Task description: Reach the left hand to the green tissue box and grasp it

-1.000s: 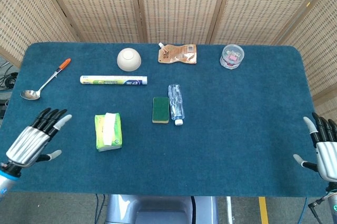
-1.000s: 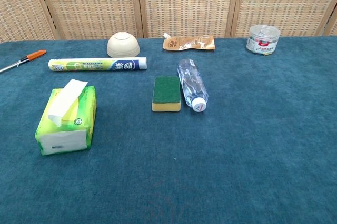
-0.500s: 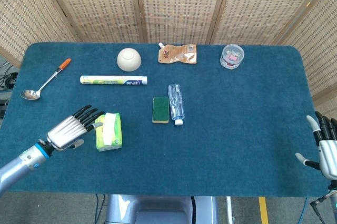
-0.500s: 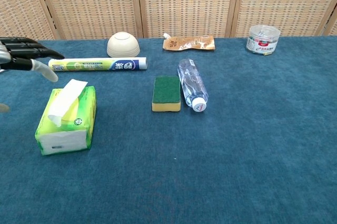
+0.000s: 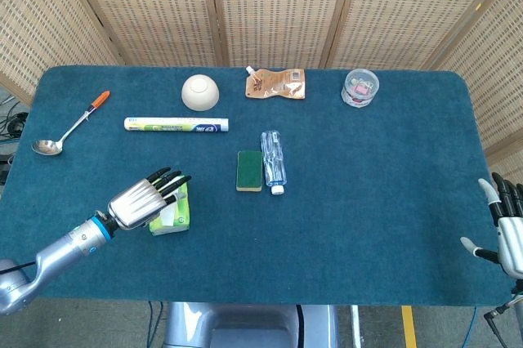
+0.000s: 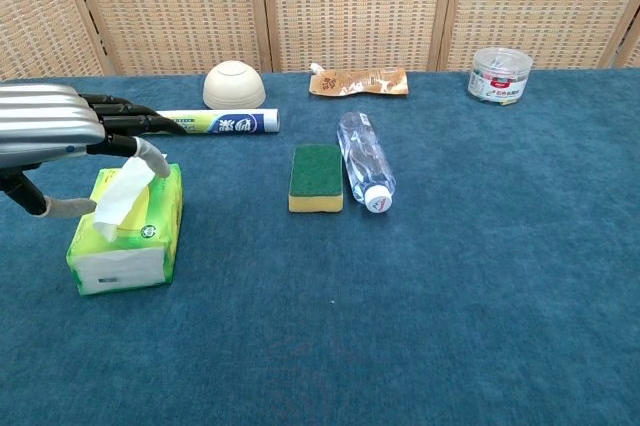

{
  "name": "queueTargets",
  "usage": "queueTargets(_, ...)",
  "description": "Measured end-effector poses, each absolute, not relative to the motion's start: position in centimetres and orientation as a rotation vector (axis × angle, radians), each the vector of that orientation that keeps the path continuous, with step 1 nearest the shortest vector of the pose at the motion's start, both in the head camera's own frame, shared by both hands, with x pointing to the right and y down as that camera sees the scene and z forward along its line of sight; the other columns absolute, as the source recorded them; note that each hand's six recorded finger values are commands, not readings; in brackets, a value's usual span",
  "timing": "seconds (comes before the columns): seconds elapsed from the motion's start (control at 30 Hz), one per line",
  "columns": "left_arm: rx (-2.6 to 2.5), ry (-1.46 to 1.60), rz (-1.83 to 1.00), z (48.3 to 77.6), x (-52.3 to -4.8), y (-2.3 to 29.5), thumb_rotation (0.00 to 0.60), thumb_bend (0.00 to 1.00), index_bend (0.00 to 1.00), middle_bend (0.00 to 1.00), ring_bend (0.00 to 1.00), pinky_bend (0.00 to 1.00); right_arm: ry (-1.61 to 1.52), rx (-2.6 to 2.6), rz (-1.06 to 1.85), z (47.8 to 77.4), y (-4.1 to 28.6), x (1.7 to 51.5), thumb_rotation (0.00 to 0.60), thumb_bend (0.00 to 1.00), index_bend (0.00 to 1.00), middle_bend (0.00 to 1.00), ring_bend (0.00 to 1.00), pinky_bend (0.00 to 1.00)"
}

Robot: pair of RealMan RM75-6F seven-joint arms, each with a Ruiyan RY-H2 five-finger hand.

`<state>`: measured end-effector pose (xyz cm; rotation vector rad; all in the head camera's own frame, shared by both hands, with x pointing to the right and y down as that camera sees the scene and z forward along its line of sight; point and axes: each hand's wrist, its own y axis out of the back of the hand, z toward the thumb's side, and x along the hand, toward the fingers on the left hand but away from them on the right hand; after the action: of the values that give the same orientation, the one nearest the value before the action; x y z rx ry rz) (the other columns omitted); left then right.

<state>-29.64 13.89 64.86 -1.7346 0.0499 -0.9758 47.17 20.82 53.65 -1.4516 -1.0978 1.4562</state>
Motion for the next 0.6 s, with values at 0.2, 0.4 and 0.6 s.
queueTargets(0.2, -1.727, 0.018, -0.974, 65.7, -28.7, 14.4, 0.600, 0.40, 0.25, 0.02, 0.04, 0.14, -1.107, -1.453, 1.455, 53.5, 20.8, 47.3, 0.600, 0.00, 0.00, 0.00, 0.00, 0.00)
queueTargets(0.4, -1.725, 0.014, -0.956, 66.3, -27.8, 14.7, 0.600, 0.50, 0.50, 0.28, 0.31, 0.37, -1.111, -1.454, 1.454, 53.5, 20.8, 47.4, 0.600, 0.00, 0.00, 0.00, 0.00, 0.00)
queueTargets(0.6, -1.725, -0.001, -0.945, 66.8, -27.1, 15.1, 0.600, 0.62, 0.68, 0.43, 0.44, 0.49, -1.114, -1.456, 1.453, 53.4, 20.8, 47.4, 0.600, 0.00, 0.00, 0.00, 0.00, 0.00)
